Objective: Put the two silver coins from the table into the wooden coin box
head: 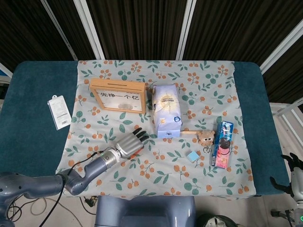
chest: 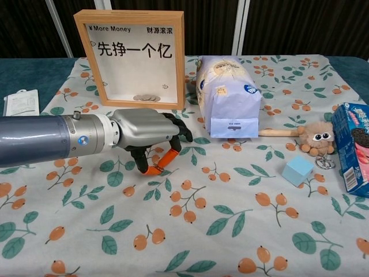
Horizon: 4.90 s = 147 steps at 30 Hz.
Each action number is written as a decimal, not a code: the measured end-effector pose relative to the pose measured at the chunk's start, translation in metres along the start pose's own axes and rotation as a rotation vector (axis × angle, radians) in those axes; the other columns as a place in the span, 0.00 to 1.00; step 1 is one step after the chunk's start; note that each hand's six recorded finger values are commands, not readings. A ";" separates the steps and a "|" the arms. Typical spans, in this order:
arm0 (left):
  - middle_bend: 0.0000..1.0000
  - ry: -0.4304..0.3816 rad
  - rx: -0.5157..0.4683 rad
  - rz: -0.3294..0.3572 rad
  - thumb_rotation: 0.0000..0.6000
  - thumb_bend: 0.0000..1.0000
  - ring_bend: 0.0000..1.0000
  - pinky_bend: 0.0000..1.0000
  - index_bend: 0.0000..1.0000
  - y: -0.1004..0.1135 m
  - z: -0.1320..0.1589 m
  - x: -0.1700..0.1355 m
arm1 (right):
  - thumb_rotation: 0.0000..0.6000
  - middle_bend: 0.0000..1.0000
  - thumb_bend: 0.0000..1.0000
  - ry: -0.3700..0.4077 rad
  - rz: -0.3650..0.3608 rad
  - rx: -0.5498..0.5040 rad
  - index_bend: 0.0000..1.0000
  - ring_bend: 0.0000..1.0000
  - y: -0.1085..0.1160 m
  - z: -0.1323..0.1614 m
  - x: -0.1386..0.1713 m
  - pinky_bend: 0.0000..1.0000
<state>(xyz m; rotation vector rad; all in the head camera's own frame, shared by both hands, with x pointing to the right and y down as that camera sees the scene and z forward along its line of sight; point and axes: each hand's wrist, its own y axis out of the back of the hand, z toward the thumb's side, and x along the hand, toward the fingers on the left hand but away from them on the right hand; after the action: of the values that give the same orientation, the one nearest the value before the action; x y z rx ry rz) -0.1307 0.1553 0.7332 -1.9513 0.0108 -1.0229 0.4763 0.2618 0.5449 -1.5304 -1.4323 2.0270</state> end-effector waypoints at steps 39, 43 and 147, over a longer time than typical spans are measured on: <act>0.14 0.311 -0.339 0.077 1.00 0.61 0.00 0.00 0.68 0.248 -0.145 -0.082 | 1.00 0.05 0.37 -0.011 -0.011 -0.005 0.19 0.04 0.001 0.000 0.001 0.00; 0.14 0.380 -0.358 0.088 1.00 0.61 0.00 0.00 0.68 0.252 -0.169 -0.074 | 1.00 0.05 0.37 -0.012 -0.013 -0.004 0.19 0.04 0.001 0.000 0.001 0.00; 0.10 0.499 -0.271 0.072 1.00 0.46 0.00 0.00 0.44 0.228 -0.188 -0.007 | 1.00 0.05 0.37 -0.021 -0.020 -0.007 0.19 0.04 0.002 -0.002 0.001 0.00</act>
<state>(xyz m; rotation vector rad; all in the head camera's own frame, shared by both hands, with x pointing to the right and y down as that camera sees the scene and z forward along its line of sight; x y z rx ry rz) -0.1754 -0.1106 0.6119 -1.8623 0.5171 -1.4956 0.4786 0.2628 0.5422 -1.4954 -1.4583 2.0347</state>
